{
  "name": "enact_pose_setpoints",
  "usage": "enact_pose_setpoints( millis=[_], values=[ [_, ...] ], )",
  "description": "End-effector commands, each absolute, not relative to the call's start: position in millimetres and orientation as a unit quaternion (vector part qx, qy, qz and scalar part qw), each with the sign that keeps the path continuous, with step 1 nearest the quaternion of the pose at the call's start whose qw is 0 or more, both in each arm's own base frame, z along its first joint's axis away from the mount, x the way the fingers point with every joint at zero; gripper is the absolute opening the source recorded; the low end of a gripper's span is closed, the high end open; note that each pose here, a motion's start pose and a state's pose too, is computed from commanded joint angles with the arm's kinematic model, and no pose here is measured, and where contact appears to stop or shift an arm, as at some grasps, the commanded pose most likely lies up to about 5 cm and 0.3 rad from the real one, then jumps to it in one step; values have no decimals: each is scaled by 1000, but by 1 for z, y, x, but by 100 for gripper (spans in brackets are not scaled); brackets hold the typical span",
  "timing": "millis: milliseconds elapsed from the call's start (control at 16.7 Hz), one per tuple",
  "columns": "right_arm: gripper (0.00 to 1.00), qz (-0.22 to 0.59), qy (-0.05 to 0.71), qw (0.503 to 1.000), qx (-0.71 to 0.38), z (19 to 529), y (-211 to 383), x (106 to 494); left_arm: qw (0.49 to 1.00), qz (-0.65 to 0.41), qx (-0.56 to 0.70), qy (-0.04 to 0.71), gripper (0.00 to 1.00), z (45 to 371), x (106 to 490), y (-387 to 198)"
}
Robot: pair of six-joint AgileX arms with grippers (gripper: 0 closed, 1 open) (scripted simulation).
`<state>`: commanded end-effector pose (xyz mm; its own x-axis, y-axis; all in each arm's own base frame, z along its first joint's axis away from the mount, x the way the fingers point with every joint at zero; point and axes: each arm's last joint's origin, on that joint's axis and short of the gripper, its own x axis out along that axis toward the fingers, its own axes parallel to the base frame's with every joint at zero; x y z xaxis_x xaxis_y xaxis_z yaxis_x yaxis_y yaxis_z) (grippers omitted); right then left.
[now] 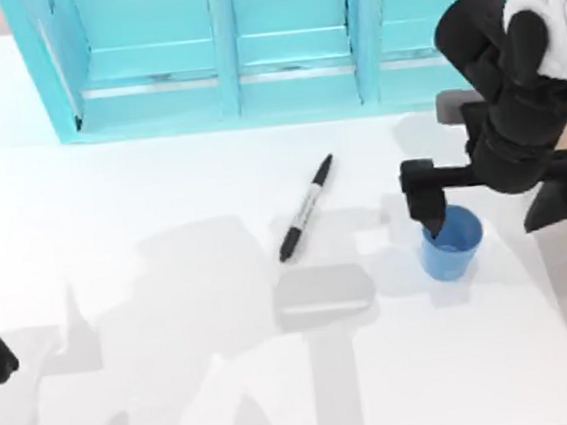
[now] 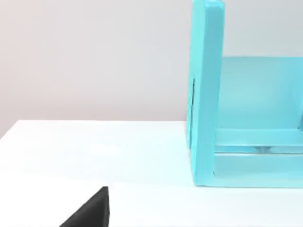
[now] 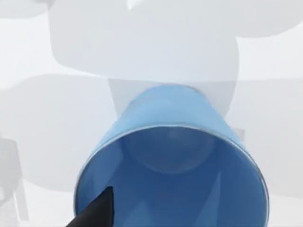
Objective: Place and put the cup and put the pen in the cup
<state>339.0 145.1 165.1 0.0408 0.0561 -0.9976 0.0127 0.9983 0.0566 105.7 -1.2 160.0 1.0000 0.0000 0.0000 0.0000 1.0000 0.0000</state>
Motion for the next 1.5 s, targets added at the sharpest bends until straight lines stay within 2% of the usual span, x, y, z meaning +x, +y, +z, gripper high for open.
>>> enact_pose_setpoints(
  millis=[180,360,720,1140,1500],
  values=[
    [100,14,694,720,26,188,148,346,1000,0,0,0,100,160,106,-1],
    [100,13,696,717,24,234,150,350,1000,0,0,0,100,160,106,-1],
    [100,15,692,721,24,309,145,339,1000,0,0,0,100,160,106,-1],
    [100,15,692,721,27,308,150,341,1000,0,0,0,100,160,106,-1],
    [100,-37,684,719,118,256,205,378,1000,0,0,0,100,160,106,-1]
  ],
)
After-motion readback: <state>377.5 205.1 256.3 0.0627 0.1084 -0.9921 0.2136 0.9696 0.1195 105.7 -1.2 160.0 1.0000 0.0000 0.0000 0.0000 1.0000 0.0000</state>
